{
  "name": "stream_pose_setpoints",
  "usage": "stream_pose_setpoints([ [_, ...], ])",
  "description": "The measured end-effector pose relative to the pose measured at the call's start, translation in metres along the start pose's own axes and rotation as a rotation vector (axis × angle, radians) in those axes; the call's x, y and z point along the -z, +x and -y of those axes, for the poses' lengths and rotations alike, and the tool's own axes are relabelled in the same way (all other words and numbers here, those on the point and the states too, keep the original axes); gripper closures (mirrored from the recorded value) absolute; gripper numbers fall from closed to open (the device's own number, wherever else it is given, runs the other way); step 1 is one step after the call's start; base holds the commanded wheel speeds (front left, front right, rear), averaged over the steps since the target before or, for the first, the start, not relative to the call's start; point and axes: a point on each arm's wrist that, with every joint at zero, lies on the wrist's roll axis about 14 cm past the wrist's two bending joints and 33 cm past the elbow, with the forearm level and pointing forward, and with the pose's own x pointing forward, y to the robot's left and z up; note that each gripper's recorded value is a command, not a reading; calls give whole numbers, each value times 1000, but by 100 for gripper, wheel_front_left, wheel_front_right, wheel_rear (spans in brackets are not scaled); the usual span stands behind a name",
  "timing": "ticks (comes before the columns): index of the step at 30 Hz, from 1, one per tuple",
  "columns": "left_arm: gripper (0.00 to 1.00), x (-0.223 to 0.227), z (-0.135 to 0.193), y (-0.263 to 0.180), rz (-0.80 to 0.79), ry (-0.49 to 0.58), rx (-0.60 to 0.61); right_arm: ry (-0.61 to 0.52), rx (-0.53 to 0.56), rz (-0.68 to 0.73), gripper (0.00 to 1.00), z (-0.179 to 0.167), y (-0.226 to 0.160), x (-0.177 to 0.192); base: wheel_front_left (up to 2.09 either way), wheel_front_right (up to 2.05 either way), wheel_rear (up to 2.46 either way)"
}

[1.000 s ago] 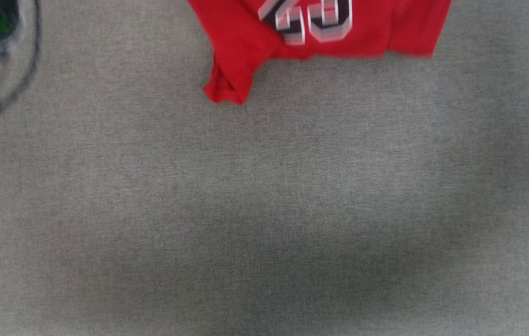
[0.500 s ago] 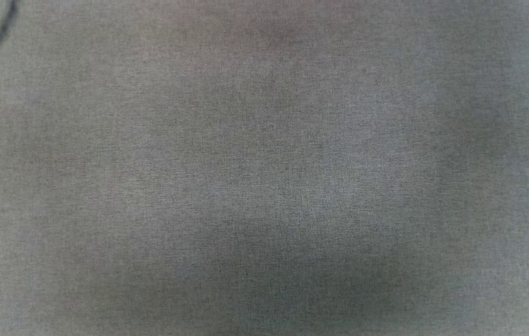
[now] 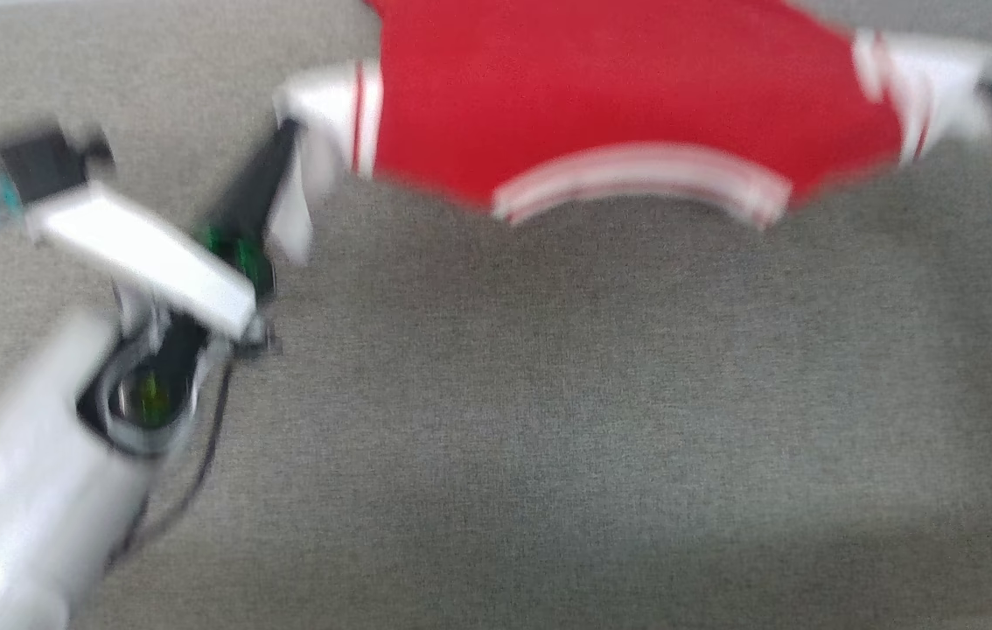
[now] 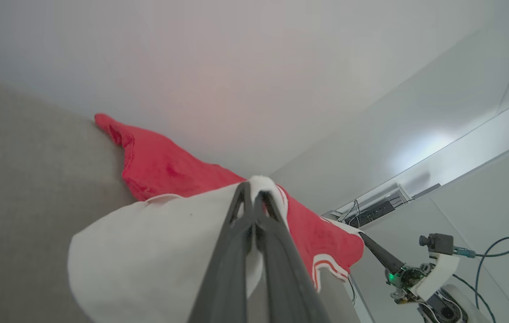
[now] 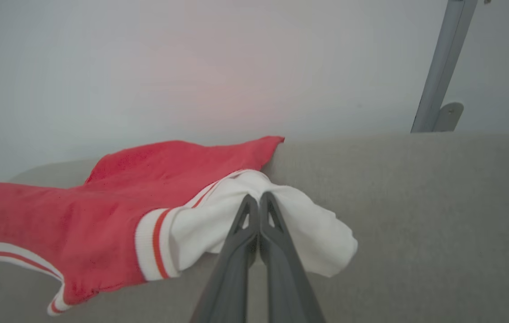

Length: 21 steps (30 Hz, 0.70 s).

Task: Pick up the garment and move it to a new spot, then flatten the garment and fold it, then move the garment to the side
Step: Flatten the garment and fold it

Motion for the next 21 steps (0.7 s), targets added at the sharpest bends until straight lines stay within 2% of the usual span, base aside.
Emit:
stream_pose_setpoints([
  [5,100,47,-17,-59,-98,-93,-71,54,-45,-187,100,-3,-55,62,0,0,0],
  [10,100,88,-24,-111,-214,-130,-128,111,-40,-278,100,5,-103,95,0,0,0],
  [11,100,103,-25,-132,-270,-132,-146,152,-50,-299,100,0,-118,106,0,0,0],
  [16,100,121,-19,-168,-340,-164,-166,212,-68,-401,100,-12,-159,139,0,0,0],
  [21,100,133,-10,-194,-376,-204,-177,282,-78,-466,100,-25,-191,154,0,0,0],
])
